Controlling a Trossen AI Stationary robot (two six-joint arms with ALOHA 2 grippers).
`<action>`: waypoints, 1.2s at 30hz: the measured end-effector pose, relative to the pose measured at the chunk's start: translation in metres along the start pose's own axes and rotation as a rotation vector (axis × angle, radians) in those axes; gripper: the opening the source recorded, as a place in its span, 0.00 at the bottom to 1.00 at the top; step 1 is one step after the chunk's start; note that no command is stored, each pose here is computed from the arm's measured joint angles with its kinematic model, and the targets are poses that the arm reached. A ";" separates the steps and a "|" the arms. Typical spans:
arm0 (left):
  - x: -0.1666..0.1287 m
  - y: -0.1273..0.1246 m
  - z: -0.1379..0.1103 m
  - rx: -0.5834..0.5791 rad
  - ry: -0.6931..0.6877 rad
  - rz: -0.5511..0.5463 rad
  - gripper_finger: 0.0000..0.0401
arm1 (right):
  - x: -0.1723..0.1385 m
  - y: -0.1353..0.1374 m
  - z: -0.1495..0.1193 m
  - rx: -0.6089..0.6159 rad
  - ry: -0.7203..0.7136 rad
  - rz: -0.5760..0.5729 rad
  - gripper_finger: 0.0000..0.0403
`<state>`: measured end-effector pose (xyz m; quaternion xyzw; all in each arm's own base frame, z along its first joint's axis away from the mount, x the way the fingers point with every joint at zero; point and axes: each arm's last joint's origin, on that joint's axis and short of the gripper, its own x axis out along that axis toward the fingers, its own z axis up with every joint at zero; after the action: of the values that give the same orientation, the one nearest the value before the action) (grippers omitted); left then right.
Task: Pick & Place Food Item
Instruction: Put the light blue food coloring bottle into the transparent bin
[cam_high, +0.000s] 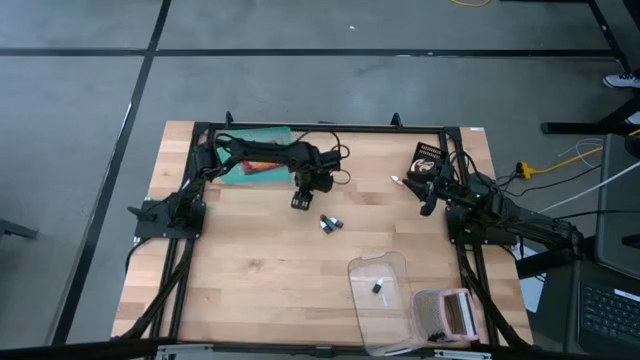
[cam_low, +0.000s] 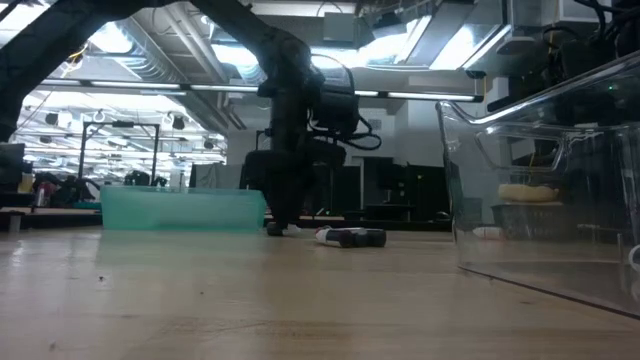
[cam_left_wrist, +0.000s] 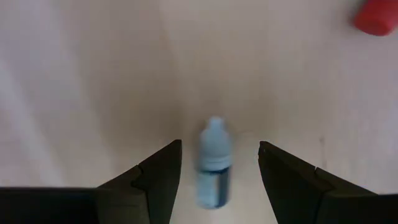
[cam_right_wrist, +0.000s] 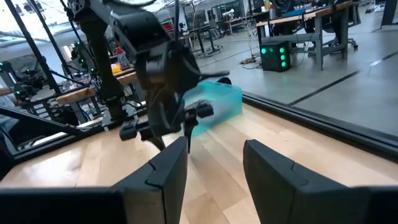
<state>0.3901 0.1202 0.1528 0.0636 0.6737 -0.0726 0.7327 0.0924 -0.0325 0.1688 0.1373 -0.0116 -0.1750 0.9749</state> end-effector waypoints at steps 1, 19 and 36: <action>0.002 -0.002 -0.001 0.002 0.004 -0.010 0.52 | 0.000 0.000 0.000 0.006 0.000 0.000 0.39; 0.014 0.008 -0.012 -0.378 -0.106 -0.078 0.10 | 0.000 -0.001 0.001 0.024 -0.025 -0.053 0.39; -0.126 0.058 0.023 -0.334 -1.076 -0.496 0.10 | 0.000 -0.002 0.002 0.002 -0.036 -0.072 0.39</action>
<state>0.4139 0.1750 0.2801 -0.2561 0.2065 -0.1565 0.9313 0.0915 -0.0346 0.1704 0.1355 -0.0243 -0.2125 0.9674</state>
